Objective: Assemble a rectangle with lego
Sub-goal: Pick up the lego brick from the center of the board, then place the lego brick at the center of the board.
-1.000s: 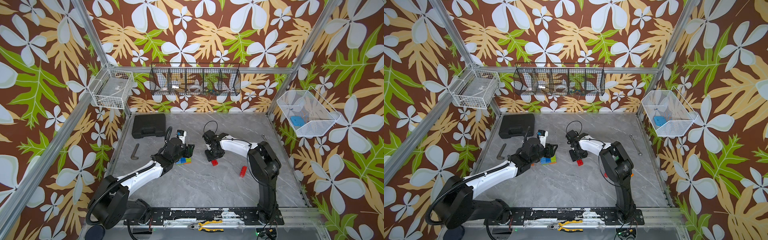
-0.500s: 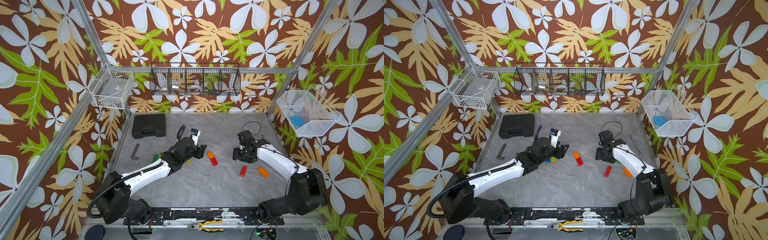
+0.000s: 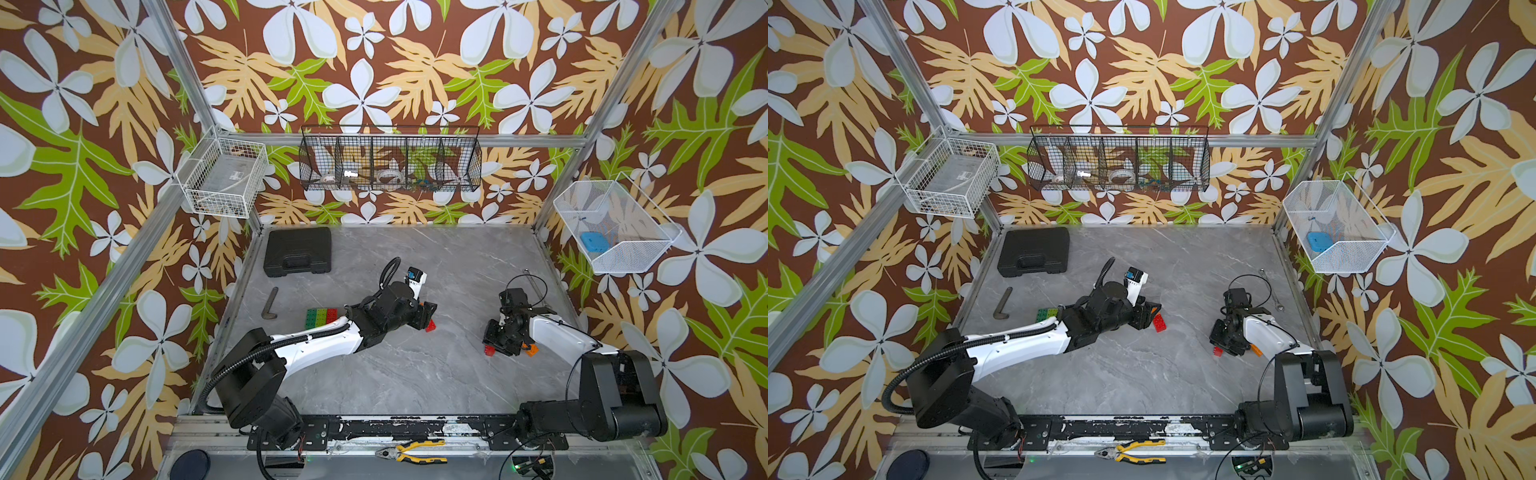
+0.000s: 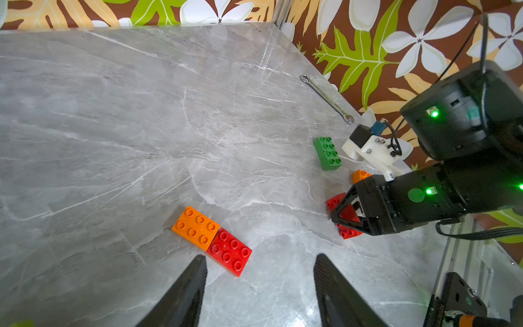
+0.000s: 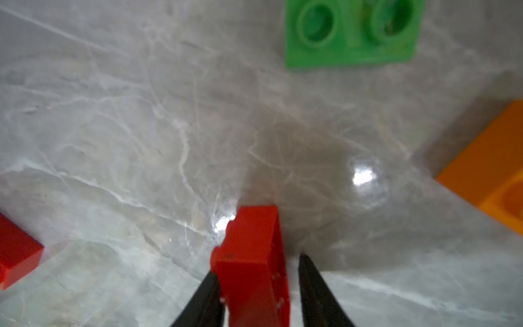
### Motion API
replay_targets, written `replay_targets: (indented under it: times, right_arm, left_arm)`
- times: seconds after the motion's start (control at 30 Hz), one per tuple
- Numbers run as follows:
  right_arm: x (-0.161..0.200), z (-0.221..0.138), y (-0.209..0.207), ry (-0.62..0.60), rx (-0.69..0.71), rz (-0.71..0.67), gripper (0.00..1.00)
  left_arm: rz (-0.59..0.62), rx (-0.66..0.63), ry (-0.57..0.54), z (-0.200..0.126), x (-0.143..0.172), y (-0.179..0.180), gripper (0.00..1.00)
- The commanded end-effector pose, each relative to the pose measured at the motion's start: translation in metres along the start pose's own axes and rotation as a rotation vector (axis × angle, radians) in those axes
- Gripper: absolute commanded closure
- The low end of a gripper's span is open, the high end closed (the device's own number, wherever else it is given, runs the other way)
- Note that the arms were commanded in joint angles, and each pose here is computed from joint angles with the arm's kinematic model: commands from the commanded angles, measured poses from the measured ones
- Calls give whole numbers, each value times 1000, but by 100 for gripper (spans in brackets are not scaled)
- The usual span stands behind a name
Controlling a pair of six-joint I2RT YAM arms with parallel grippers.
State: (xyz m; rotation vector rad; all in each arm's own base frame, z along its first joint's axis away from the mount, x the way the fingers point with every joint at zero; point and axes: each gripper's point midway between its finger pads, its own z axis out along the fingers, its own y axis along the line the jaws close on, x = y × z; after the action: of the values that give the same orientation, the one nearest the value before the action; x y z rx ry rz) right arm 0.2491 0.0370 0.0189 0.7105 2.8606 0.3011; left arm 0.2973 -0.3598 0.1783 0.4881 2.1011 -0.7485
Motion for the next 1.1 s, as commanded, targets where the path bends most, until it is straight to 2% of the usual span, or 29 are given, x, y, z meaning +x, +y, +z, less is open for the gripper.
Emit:
replay_targets:
  times: [0.0, 0.1, 0.17, 0.3, 0.4, 0.53, 0.67, 0.97, 1.07]
  right_arm:
    - [-14, -8, 22, -69, -114, -19, 79]
    - [-30, -39, 63, -165, -332, -16, 85]
    - [-37, -64, 93, -214, -477, -2, 85]
    - [-41, -119, 154, -316, -719, 29, 85]
    - [-38, -141, 179, -336, -829, 95, 85]
    - [-35, -155, 195, -329, -890, 137, 84]
    - [-28, -161, 204, -303, -926, 144, 84]
    - [-9, -160, 213, -239, -958, 143, 84]
    - [-6, -157, 214, -223, -947, 133, 84]
  left_arm:
    - [-50, -2, -20, -3, -9, -1, 45]
    - [-119, 43, -23, -8, -14, -3, 49]
    - [-176, 118, -33, -10, -13, -13, 47]
    - [-331, 260, -37, -7, -4, -32, 26]
    - [-377, 311, -43, 0, -4, -45, 16]
    - [-384, 313, -86, 3, -15, -51, 15]
    - [-376, 328, -111, 4, -23, -54, 23]
    - [-341, 334, -122, 10, -31, -59, 54]
    - [-328, 332, -121, 11, -32, -60, 59]
